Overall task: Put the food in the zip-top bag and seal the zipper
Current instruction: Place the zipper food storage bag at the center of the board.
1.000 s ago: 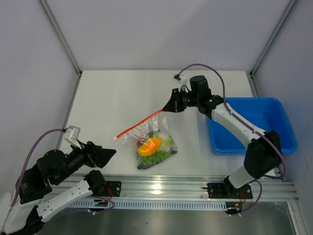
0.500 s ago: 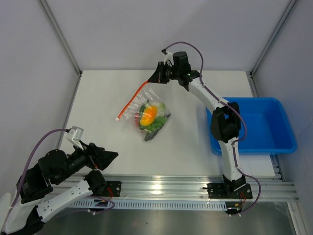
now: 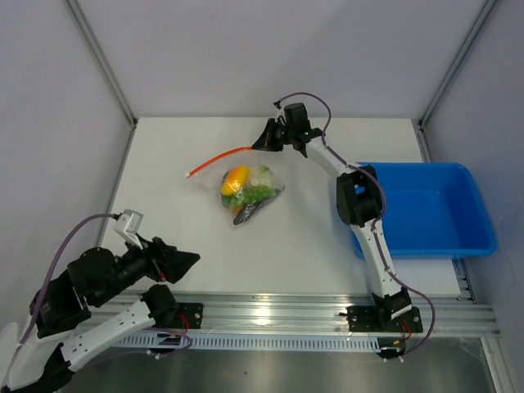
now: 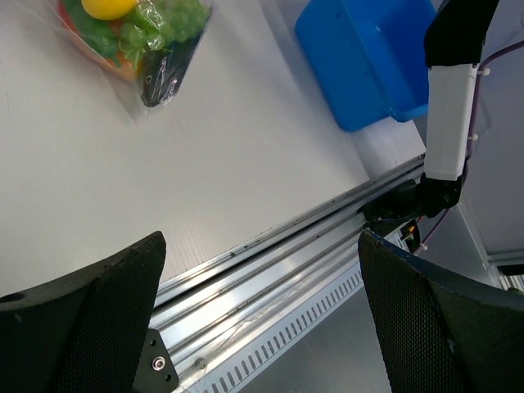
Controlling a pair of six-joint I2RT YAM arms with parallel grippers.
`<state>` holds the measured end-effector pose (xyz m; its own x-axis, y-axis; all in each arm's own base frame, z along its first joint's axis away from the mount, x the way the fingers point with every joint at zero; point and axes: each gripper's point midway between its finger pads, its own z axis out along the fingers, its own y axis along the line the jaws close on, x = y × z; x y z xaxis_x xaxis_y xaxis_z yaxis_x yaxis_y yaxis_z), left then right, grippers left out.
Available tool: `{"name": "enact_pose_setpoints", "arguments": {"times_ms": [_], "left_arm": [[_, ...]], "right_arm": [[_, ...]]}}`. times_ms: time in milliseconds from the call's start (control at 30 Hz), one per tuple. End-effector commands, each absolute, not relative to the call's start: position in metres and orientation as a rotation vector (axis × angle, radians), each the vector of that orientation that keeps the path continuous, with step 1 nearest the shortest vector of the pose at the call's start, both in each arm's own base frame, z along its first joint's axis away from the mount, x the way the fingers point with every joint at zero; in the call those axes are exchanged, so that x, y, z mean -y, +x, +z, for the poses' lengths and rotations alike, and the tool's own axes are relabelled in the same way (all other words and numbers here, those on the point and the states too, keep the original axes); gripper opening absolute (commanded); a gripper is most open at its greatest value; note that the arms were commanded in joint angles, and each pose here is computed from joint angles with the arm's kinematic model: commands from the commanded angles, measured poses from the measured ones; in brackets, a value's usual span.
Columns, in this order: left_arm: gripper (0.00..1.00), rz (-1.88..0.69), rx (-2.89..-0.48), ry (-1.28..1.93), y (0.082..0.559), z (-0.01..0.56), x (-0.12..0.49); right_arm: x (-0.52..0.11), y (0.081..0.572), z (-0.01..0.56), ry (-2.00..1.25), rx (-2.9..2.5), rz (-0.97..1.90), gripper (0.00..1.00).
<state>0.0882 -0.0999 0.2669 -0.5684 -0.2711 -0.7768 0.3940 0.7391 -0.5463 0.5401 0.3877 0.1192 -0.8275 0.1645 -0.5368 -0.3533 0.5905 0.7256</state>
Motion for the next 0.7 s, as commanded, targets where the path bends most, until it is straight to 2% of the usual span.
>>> {"name": "enact_pose_setpoints", "arguments": {"times_ms": [0, 267, 367, 400, 433, 467, 500, 600, 667], "left_arm": [[0.99, -0.886, -1.99, 0.115, 0.094, 0.27, 0.111], [1.0, -0.93, -1.972, 0.101, 0.094, 0.269, 0.116], [1.0, -0.946, -1.963, 0.093, 0.093, 0.27, 0.117], [0.99, -0.951, -1.96, 0.092, 0.093, 0.27, 0.117], [0.99, -0.955, -1.963, 0.09, 0.093, 0.27, 0.117], [0.99, -0.96, -1.961, 0.089, 0.092, 0.27, 0.117], [0.99, -0.959, -1.969, 0.09, 0.092, 0.268, 0.119], [1.0, -0.989, -1.961, 0.091, 0.09, 0.268, 0.121], [0.99, -1.006, -1.962, 0.092, 0.089, 0.265, 0.124]], "right_arm": [[-0.392, 0.546, 0.138, -0.158, -2.183, 1.196, 0.0], [-0.379, 0.555, 0.117, -0.193, -2.233, 1.134, 0.0], [-0.377, 0.552, 0.115, -0.229, -2.248, 1.118, 0.19], [-0.375, 0.552, 0.118, -0.227, -2.25, 1.096, 0.37], [-0.372, 0.553, 0.12, -0.233, -2.248, 1.081, 0.47], [-0.372, 0.552, 0.122, -0.239, -2.246, 1.073, 0.63], [-0.37, 0.551, 0.129, -0.242, -2.24, 1.065, 0.84], [-0.364, 0.551, 0.151, -0.252, -2.214, 1.027, 0.99], [-0.357, 0.548, 0.162, -0.269, -2.211, 0.983, 0.99]]}}
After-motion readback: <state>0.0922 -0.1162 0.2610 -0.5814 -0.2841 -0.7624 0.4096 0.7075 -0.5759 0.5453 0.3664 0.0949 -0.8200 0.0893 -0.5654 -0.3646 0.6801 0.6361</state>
